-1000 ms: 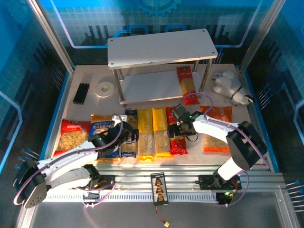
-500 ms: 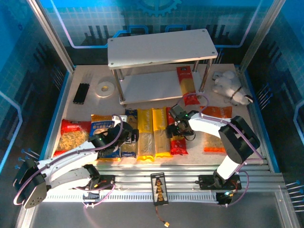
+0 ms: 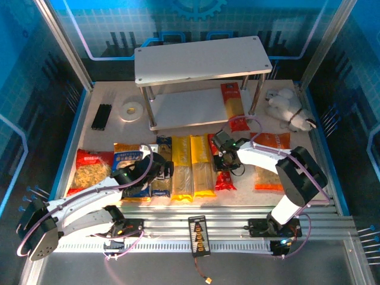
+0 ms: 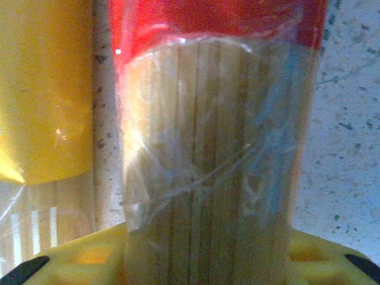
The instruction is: Place and organize the pasta boxes and bags onto the shelf
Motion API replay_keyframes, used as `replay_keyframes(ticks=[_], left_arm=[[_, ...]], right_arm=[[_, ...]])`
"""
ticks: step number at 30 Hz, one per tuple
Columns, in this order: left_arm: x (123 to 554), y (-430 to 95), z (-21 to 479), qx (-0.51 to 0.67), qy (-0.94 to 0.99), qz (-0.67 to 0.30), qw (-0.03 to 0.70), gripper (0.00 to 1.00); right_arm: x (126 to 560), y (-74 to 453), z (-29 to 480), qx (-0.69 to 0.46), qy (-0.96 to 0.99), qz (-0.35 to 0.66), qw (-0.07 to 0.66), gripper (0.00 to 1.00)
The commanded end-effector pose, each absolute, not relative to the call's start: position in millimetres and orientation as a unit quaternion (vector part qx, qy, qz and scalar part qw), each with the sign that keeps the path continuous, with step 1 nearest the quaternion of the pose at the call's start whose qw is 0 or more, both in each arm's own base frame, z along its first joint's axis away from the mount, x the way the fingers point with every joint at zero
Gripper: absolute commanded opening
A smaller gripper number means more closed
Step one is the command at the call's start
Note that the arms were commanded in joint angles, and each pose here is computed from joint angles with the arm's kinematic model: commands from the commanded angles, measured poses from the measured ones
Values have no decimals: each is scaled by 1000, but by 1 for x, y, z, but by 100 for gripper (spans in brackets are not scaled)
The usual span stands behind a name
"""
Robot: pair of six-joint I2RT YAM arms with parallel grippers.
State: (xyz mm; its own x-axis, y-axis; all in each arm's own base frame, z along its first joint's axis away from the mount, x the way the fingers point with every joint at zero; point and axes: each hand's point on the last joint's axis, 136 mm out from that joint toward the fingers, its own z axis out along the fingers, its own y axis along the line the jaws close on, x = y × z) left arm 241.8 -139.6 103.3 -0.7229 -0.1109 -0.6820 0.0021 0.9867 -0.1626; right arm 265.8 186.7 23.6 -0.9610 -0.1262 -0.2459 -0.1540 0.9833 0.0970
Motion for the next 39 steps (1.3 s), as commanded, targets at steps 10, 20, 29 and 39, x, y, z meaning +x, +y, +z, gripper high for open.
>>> replay_keyframes(ticks=[10,20,29,39], left_arm=[[241,-139,92,-44,928,-81,361,93],[240,-140,87,-47,929,-84,357,94],[240,-145,88,-48,929,-97,353,93],[239,-143,88,-48,929,-96,354,93]], right_arm=[[239,189,68,-93,982,97,130,14],[245,201,135,-102,964,142,199,12],[314,214,179,-124,949,111,269,12],[428,208,185,-105,945,59,303,13]])
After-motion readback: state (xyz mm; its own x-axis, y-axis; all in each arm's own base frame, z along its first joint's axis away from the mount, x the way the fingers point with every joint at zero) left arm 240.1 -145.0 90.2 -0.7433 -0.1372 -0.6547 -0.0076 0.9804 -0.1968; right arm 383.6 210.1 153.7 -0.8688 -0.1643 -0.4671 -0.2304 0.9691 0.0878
